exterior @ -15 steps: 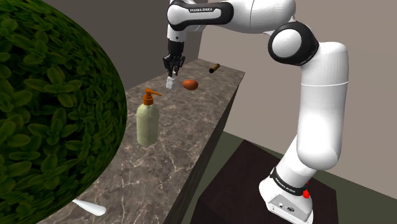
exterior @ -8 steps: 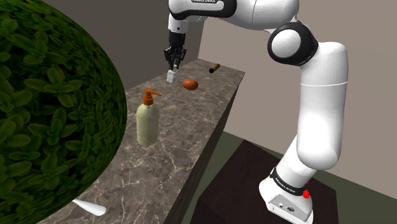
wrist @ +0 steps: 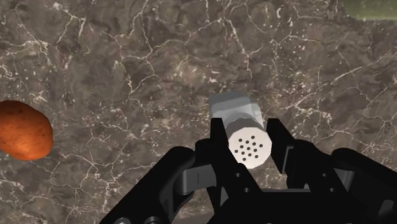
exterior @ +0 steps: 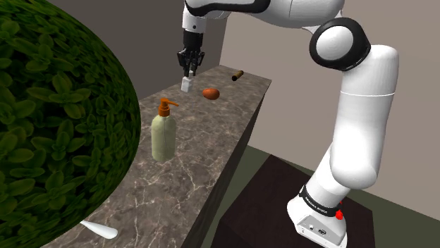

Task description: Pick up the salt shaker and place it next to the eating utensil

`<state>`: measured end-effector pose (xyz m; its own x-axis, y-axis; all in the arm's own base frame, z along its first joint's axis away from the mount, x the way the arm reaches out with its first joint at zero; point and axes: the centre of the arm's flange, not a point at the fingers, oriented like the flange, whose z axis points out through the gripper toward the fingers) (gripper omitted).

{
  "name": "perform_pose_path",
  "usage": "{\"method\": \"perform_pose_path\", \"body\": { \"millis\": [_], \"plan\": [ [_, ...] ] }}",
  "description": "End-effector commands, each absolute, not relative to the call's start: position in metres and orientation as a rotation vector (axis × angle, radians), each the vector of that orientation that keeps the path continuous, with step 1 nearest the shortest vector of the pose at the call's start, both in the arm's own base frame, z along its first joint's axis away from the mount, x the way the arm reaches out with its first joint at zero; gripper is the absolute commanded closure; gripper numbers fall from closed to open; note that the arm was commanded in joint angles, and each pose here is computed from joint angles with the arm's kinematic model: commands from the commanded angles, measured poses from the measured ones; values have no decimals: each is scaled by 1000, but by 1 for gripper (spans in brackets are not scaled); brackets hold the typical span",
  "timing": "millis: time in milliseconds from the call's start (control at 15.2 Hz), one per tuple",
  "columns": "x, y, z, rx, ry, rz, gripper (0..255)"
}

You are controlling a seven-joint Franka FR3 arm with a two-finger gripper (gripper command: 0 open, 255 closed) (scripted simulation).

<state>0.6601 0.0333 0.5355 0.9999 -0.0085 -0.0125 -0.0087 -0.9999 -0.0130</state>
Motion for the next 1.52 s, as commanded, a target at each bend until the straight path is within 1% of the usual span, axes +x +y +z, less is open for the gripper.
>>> {"method": "perform_pose_path", "body": {
  "millis": [0,1452],
  "plan": [
    [645,56,535,-3129,15,19,255],
    [501,308,536,-3129,15,19,255]
  ]
}}
